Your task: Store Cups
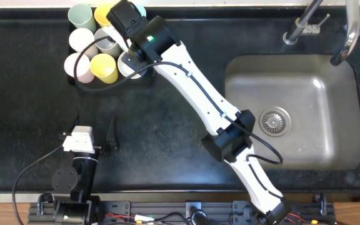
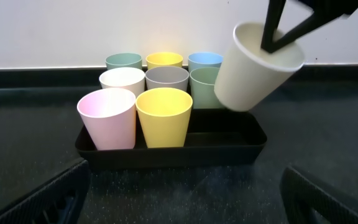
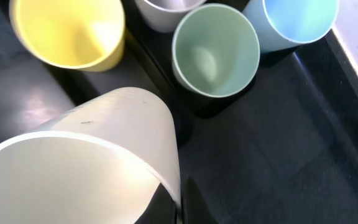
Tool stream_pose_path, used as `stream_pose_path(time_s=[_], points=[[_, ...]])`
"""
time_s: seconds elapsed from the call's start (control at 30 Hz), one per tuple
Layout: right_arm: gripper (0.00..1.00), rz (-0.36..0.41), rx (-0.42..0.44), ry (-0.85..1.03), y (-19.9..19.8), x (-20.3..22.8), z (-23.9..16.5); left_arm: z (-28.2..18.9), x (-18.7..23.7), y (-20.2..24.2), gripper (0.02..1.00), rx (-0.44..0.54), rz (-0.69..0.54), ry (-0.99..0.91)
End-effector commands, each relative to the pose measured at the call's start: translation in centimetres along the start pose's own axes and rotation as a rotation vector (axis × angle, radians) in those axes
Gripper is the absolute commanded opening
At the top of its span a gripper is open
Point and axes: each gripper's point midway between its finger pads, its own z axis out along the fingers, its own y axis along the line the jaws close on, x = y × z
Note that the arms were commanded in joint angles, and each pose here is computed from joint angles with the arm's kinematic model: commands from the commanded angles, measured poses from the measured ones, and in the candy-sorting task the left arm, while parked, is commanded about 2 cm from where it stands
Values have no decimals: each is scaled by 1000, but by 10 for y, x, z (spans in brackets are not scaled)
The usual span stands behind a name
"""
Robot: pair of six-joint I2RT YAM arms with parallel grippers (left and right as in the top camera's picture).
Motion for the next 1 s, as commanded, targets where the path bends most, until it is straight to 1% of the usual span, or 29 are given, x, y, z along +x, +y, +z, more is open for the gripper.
stream_pose_path(time_s=[0.03,0.17,0.27,0.57,0.7,0.77,1.0], points=[[40,-17,43,-21,-8,-8,10,0,0,-2,998,8,22,-5],[40,-17,31,-40,-5,-14,17,0,0,-2,998,8,22,-4],[42,-35,3,-36,3,-13,23,0,0,-2,998,8,22,-5],[45,-49,-22,56,12,6,50,0,0,-2,998,8,22,-5],[42,-52,-34,69,15,9,58,0,0,-2,998,8,22,-4],[42,-62,-53,74,19,11,62,0,0,-2,998,8,22,-5],[42,-65,-58,96,20,16,72,0,0,-2,998,8,22,-5]])
